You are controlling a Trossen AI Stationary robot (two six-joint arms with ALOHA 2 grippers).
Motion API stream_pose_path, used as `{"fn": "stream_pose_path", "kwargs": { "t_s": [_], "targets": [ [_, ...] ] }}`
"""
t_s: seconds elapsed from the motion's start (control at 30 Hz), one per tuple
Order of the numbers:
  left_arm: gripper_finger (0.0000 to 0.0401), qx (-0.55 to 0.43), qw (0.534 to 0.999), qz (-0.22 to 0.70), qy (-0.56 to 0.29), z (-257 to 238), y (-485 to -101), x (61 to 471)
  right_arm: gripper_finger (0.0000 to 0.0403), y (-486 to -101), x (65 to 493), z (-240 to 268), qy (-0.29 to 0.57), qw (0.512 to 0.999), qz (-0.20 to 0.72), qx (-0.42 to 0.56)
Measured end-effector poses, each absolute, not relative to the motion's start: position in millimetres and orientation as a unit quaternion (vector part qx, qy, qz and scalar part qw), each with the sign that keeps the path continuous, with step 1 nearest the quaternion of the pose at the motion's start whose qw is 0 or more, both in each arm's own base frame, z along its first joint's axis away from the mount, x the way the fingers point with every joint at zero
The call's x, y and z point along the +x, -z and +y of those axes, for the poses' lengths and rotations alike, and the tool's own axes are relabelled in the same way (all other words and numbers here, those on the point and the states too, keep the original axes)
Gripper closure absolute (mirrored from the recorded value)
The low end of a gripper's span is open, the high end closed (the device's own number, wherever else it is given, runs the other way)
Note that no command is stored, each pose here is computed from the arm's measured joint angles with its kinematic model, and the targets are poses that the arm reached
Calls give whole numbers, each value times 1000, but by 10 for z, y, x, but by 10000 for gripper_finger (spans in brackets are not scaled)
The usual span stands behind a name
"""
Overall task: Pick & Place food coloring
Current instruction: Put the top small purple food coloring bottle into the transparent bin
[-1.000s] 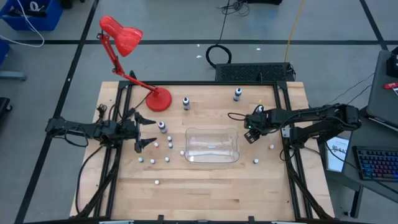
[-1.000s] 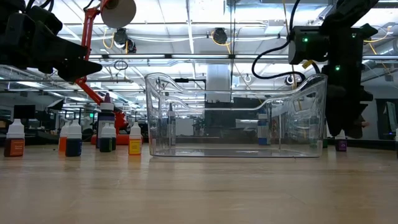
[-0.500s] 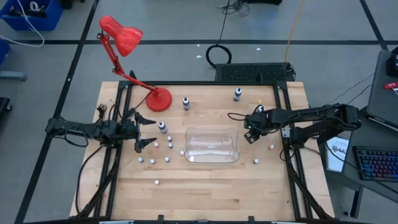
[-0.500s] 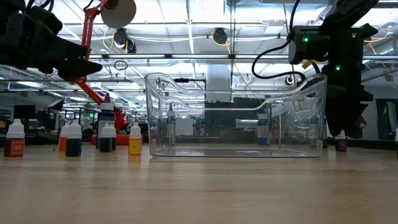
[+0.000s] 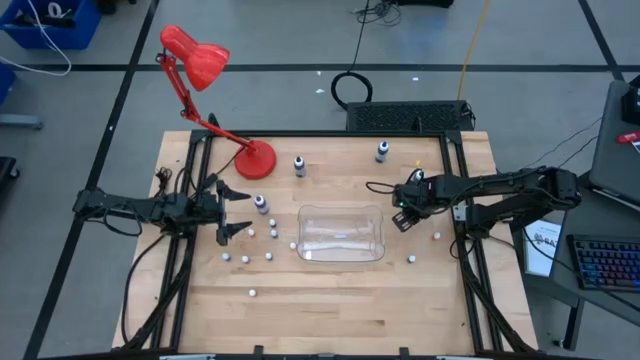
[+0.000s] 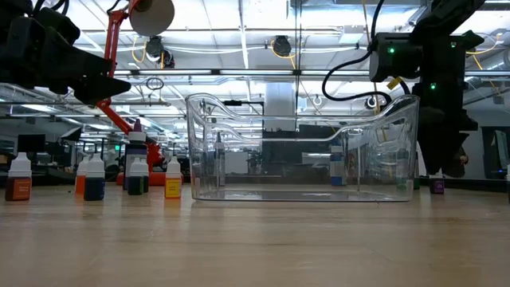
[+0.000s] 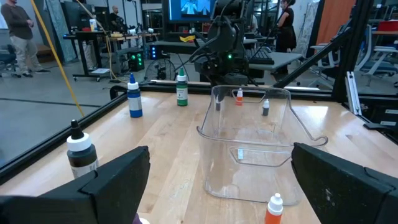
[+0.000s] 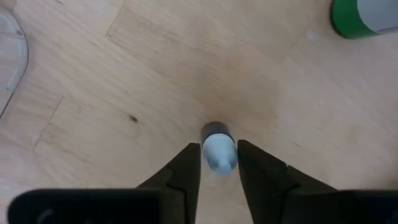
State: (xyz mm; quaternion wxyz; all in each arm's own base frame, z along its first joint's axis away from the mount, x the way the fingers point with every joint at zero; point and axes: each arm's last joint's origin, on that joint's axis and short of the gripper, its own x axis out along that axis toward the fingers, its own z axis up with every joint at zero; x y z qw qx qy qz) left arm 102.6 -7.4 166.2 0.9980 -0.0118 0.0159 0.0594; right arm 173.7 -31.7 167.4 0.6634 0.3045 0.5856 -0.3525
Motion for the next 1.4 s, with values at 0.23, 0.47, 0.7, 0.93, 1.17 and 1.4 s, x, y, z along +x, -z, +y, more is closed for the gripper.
{"fn": "stream_pose_path", "kwargs": {
  "t_s": [0.23, 0.47, 0.7, 0.93, 1.17, 1.4],
  "targets": [
    [13, -12, 998, 16, -60, -74, -1662, 1026, 337, -1674, 1739, -318, 352, 664, 585, 305],
    [13, -12, 998, 16, -59, -74, -1662, 1026, 353, -1675, 1739, -319, 344, 669, 589, 294],
    [13, -12, 998, 16, -59, -74, -1662, 1026, 362, -1676, 1743, -319, 335, 675, 593, 282],
    [13, -12, 998, 15, -59, -74, -1663, 1026, 362, -1810, 1831, -292, 316, 699, 581, 272],
    [13, -12, 998, 16, -59, -74, -1662, 1026, 363, -2427, 1978, -214, 332, 735, 549, 219],
    [13, -12, 998, 16, -59, -74, -1662, 1026, 363, -3085, 2135, -68, 322, 799, 466, 201]
  ]
}}
